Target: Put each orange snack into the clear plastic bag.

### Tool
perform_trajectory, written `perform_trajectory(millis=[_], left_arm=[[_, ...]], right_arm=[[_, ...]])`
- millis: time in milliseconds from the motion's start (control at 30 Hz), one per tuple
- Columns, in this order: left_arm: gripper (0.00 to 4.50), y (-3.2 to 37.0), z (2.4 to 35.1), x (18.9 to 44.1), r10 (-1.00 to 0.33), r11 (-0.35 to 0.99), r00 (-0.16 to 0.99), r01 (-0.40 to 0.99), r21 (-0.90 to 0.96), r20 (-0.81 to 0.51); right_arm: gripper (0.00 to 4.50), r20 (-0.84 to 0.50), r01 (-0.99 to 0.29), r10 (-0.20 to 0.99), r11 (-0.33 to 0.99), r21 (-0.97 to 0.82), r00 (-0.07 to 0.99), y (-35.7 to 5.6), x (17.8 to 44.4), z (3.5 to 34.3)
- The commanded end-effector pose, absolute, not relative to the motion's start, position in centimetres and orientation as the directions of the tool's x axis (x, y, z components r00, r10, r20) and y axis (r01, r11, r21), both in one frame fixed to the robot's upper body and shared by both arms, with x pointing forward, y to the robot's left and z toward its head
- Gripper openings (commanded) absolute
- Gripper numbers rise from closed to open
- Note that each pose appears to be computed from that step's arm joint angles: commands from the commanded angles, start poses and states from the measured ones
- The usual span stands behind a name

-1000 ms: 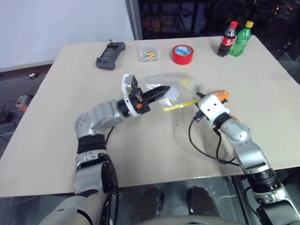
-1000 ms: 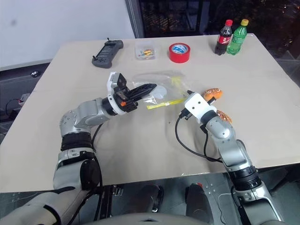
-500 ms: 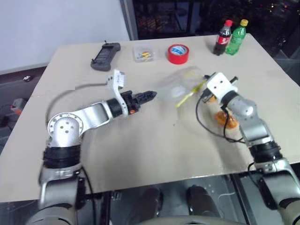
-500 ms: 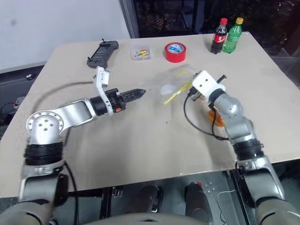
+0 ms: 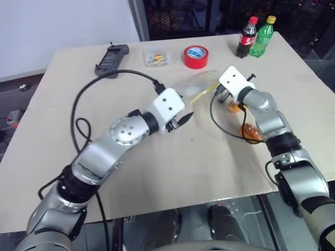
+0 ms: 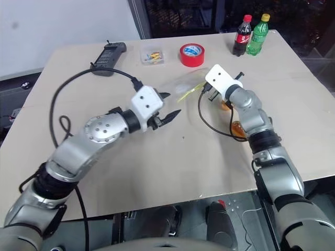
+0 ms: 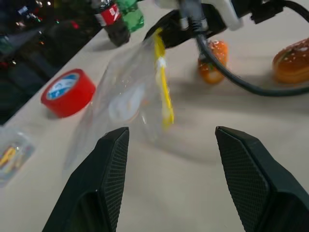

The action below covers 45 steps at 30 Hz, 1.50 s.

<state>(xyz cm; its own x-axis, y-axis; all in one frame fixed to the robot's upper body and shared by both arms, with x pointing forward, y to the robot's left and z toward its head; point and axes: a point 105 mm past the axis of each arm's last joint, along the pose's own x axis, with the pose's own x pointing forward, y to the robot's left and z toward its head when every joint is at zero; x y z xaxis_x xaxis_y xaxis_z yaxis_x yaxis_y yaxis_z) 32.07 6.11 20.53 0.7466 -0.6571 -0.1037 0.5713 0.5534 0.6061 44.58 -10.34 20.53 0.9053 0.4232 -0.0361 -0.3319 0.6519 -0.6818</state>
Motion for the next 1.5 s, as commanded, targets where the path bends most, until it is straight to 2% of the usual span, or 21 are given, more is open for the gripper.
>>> perform_trajectory(millis=[33,433,567,600,667,733,1033,1133,1233,1300,1500], left_arm=[[3.01,5.6,21.9,32.6,-0.630,0.560,0.776,0.487,0.671,-0.037],[3.01,4.5,21.1,34.0,-0.592,0.542,0.804,0.449,0.711,-0.056],[2.14,4.3,21.2,34.1,-0.598,0.535,0.800,0.445,0.718,-0.050],[1.62,4.3,21.3,34.1,-0.598,0.534,0.800,0.442,0.720,-0.048],[1.10,4.7,21.3,34.3,-0.589,0.532,0.807,0.433,0.728,-0.050],[0.36,5.1,21.2,34.5,-0.580,0.526,0.813,0.421,0.739,-0.050],[0.36,6.8,21.7,35.6,-0.543,0.534,0.840,0.358,0.766,-0.015],[0.36,7.0,22.0,35.8,-0.543,0.547,0.839,0.337,0.766,0.019],[0.32,7.4,21.9,36.0,-0.540,0.560,0.841,0.343,0.754,0.018],[0.32,7.9,22.0,36.4,-0.537,0.578,0.844,0.349,0.738,0.022],[0.32,9.3,22.1,37.3,-0.513,0.600,0.858,0.334,0.727,0.029]], right_arm=[[0.00,0.023,-0.308,0.449,0.649,-0.696,0.893,-9.0,44.4,23.0],[0.00,0.029,-0.330,0.475,0.653,-0.681,0.880,-7.8,43.8,23.2],[0.00,0.028,-0.331,0.475,0.654,-0.680,0.880,-7.7,43.6,23.1],[0.00,0.028,-0.329,0.473,0.653,-0.682,0.880,-7.7,43.6,23.1],[0.00,0.018,-0.331,0.471,0.648,-0.686,0.882,-7.8,43.6,22.8],[0.00,0.016,-0.325,0.463,0.647,-0.690,0.886,-8.0,43.6,22.7],[0.00,0.011,-0.311,0.445,0.643,-0.700,0.896,-8.6,43.5,22.4],[0.00,-0.023,-0.355,0.469,0.634,-0.687,0.883,-8.6,43.3,22.1],[0.95,-0.018,-0.351,0.466,0.641,-0.683,0.884,-9.0,43.1,22.3],[1.84,-0.020,-0.378,0.471,0.682,-0.626,0.882,-9.5,42.6,22.2],[1.84,-0.043,-0.439,0.487,0.742,-0.507,0.873,-11.6,39.9,21.7]])
